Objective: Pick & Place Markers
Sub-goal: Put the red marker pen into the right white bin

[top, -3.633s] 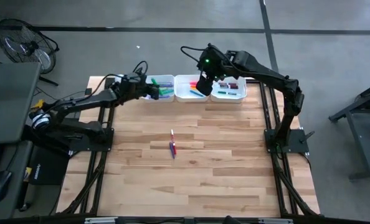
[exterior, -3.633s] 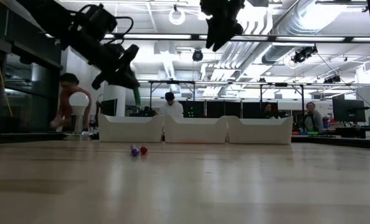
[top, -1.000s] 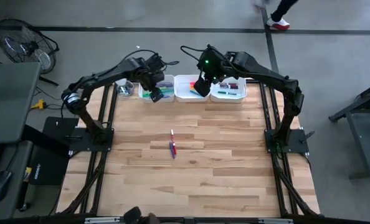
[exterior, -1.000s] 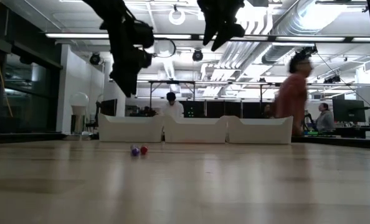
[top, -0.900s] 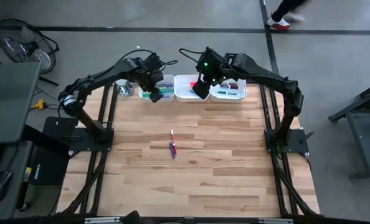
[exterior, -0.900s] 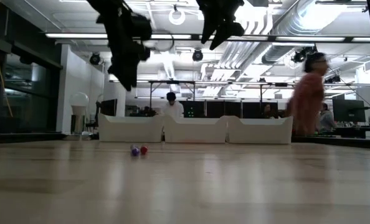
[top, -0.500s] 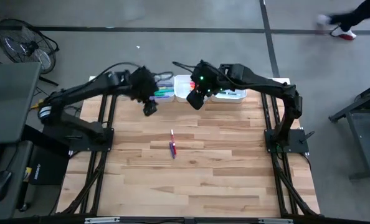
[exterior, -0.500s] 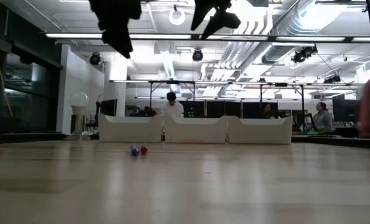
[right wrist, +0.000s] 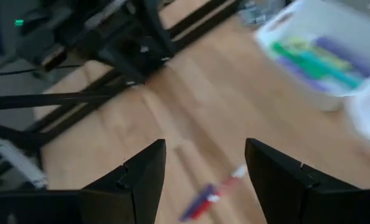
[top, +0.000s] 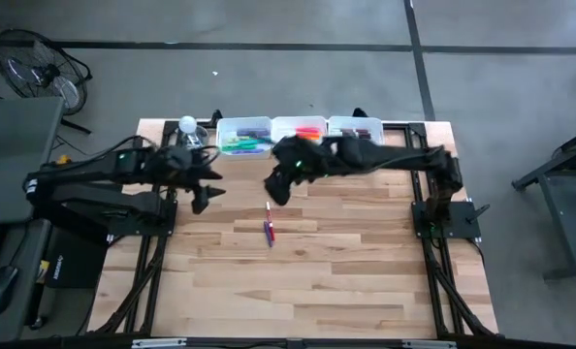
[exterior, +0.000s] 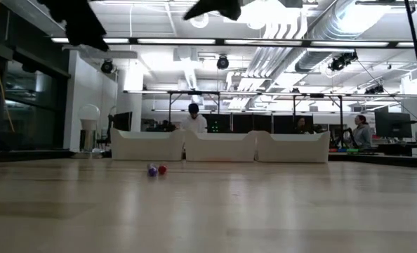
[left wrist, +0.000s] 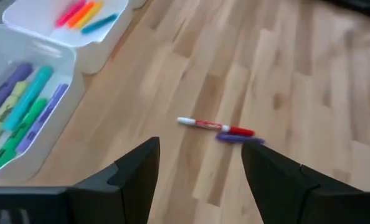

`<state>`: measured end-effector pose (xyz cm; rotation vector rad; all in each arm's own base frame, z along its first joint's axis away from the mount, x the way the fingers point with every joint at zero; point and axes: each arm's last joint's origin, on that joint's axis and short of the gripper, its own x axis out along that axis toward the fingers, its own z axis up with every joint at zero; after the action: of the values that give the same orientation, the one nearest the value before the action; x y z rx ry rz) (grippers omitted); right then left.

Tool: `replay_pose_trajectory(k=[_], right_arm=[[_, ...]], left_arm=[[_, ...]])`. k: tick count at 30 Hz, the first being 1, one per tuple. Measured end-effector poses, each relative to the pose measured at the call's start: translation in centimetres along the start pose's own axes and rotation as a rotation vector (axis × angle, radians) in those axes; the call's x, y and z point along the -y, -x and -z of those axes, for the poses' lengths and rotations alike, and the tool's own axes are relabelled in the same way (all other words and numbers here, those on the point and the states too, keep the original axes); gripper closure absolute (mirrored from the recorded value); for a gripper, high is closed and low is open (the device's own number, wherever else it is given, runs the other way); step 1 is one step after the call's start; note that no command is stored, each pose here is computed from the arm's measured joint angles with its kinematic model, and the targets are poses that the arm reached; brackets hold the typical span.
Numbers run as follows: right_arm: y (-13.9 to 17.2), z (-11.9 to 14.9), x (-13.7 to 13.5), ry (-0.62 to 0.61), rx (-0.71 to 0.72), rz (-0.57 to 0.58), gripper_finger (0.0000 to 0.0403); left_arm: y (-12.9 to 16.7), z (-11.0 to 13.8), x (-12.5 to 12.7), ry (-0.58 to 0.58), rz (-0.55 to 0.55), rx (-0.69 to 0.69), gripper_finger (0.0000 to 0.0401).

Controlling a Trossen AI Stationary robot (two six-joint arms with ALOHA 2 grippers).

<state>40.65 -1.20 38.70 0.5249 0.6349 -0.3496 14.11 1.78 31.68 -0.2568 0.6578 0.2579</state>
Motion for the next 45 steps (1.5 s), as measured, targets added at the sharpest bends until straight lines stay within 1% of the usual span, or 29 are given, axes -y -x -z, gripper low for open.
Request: replay_pose_trajectory(k=[3, 6, 9, 14, 20, 25, 28, 30, 36, 38, 43, 45], right_arm=[[-2.3, 0.9, -1.5, -0.03, 0.005, -0.051, 0.0194], [-4.5, 1.8, -2.4, -0.078, -0.003, -0.069, 0.0194], [-6.4, 2.4, -2.6, -0.132, -0.01, -0.065, 0.0194], [-9.1, 3.1, -2.6, -0.164, -0.013, -0.06, 0.0195], [-12.4, 4.5, -1.9, -0.182, -0.025, 0.024, 0.0208], [-15.6, 5.9, -0.5, -0.171, -0.086, 0.078, 0.0223], [-17.6, 7.0, 0.3, -0.118, -0.157, 0.073, 0.0234], [-18.8, 7.7, 0.8, -0.059, -0.21, 0.055, 0.0242], [-20.9, 10.0, 1.0, 0.215, -0.342, -0.055, 0.0258], [-21.0, 10.4, 0.8, 0.306, -0.357, -0.081, 0.0257], [-21.0, 10.7, 0.2, 0.585, -0.338, -0.139, 0.0254], [-21.0, 10.9, -0.1, 0.678, -0.325, -0.161, 0.0254]], left_arm=[[1.2, 0.9, 0.3, -0.004, 0.03, 0.041, 0.0177], [2.2, 1.5, 0.5, -0.005, 0.055, 0.072, 0.0177], [3.5, 2.1, 0.6, 0.0, 0.087, 0.114, 0.0177], [4.9, 2.7, 0.6, 0.004, 0.148, 0.156, 0.0177], [5.5, 3.0, 0.8, 0.004, 0.196, 0.16, 0.0177], [5.5, 3.2, 0.9, -0.008, 0.208, 0.147, 0.0177], [5.5, 3.2, 0.9, -0.008, 0.208, 0.148, 0.0177], [5.5, 3.2, 0.9, -0.008, 0.208, 0.147, 0.0177], [5.4, 3.3, 0.9, -0.01, 0.207, 0.136, 0.0177], [5.4, 3.3, 0.8, -0.011, 0.203, 0.129, 0.0177], [5.4, 3.4, 0.8, -0.009, 0.197, 0.118, 0.0177], [5.4, 3.4, 0.8, -0.009, 0.197, 0.119, 0.0177]])
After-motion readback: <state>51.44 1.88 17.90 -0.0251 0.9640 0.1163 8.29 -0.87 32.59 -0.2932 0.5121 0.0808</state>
